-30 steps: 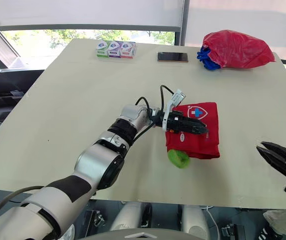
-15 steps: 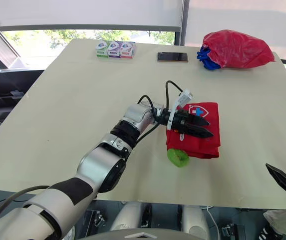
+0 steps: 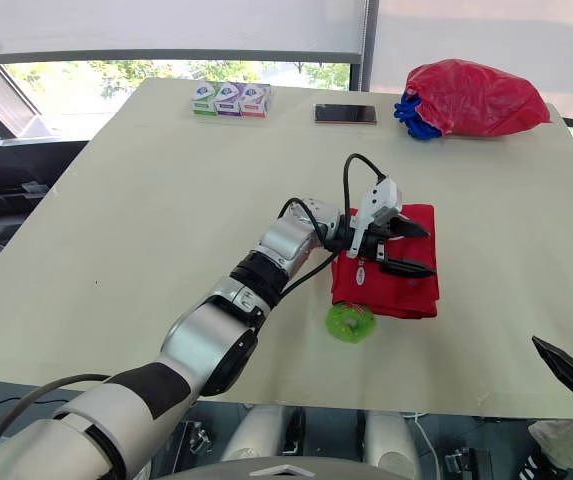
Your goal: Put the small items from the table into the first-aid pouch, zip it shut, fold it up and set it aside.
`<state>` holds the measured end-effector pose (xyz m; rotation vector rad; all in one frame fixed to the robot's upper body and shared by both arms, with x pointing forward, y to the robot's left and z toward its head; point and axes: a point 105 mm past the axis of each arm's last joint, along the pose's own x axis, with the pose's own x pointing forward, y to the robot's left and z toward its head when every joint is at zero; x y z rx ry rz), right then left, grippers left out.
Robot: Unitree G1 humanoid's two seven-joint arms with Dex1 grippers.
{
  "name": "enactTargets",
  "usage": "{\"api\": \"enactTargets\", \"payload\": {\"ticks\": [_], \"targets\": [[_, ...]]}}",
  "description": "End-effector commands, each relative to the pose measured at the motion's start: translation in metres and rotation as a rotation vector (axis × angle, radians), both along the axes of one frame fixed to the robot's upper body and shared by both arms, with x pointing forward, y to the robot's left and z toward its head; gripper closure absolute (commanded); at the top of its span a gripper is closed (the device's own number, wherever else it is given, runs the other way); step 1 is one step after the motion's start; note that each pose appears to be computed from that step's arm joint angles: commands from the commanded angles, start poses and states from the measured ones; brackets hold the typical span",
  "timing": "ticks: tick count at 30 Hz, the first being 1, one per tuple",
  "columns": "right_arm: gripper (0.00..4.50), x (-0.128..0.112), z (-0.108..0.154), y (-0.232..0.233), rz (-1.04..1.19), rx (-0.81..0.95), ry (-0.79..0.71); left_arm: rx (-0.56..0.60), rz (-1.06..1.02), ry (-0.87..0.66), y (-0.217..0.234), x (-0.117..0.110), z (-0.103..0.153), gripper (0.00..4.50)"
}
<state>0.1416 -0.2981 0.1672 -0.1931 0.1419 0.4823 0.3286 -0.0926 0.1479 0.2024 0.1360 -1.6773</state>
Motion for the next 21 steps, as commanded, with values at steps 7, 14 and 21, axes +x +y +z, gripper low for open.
{"api": "enactTargets", "payload": {"ticks": [7, 14, 21], "targets": [[0.00, 0.003, 0.004, 0.005, 0.007, -0.017, -0.028, 0.080, -0.092, -0.115, -0.014, -0.018, -0.029, 3.72], [0.00, 0.006, 0.004, 0.006, 0.010, -0.025, -0.028, 0.236, -0.139, -0.209, -0.004, -0.026, -0.074, 4.33], [0.00, 0.009, 0.004, 0.010, 0.014, -0.029, -0.030, 0.296, -0.138, -0.353, 0.000, -0.024, -0.091, 4.33]]}}
